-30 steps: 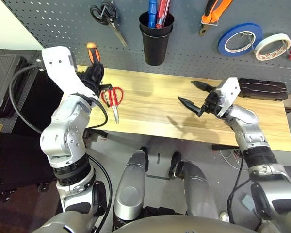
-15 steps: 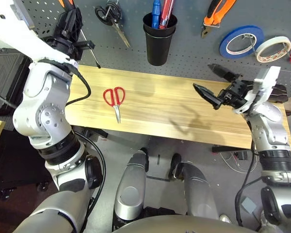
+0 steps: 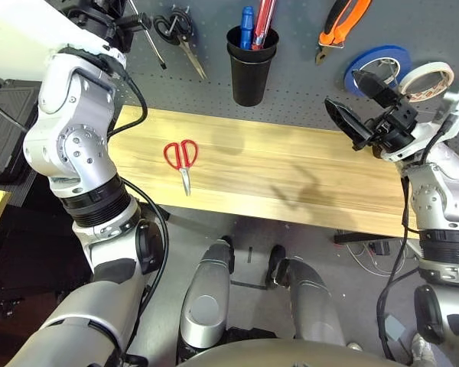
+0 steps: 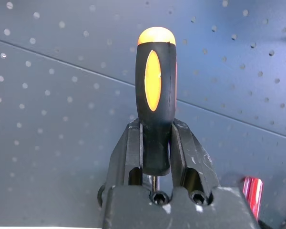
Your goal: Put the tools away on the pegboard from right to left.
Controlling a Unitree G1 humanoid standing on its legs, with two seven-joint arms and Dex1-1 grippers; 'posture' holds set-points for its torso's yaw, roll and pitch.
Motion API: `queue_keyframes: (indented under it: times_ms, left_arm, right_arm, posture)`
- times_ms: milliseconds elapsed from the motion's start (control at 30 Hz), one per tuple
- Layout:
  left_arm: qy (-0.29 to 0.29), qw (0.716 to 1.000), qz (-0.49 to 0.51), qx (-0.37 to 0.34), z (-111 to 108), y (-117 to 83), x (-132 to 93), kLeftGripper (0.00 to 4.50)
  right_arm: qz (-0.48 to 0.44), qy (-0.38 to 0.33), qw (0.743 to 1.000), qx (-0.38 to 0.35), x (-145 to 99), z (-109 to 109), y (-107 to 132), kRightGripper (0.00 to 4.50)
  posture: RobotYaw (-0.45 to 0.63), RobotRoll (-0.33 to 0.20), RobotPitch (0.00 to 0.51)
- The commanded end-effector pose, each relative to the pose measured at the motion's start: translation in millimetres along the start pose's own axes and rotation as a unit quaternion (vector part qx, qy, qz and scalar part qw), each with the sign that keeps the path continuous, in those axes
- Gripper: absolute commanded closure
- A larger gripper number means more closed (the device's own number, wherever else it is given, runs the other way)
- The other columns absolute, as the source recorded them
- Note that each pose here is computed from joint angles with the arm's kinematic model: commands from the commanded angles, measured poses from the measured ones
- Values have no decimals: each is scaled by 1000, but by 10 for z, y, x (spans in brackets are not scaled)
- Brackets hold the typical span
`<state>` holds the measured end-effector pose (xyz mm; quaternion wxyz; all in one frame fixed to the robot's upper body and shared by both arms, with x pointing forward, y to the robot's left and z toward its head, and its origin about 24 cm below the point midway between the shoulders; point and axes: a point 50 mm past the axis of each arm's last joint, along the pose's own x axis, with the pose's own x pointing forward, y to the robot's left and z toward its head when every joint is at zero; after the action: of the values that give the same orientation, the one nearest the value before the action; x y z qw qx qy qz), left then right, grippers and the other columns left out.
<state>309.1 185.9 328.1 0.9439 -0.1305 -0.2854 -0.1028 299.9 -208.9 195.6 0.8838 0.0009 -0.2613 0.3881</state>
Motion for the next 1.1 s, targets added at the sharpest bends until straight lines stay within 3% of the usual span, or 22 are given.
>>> queue_keyframes:
  times_ms: [33, 733, 1100]
  left_arm:
    - [-26, 1000, -6, -7, 82, -70, 79, 3847]
    - [-58, 993, -4, -100, 85, -374, 381, 3848]
    - [-17, 988, -1, -150, -207, -572, 449, 3848]
  right_arm:
    - [-4, -22, 1000, -19, -3, 117, -26, 0]
    - [-17, -50, 998, -30, 114, 109, 20, 0]
    - [-24, -48, 998, -33, 148, 75, 42, 0]
  posture:
    - [228, 0, 226]
    - [220, 0, 224]
    - [207, 0, 235]
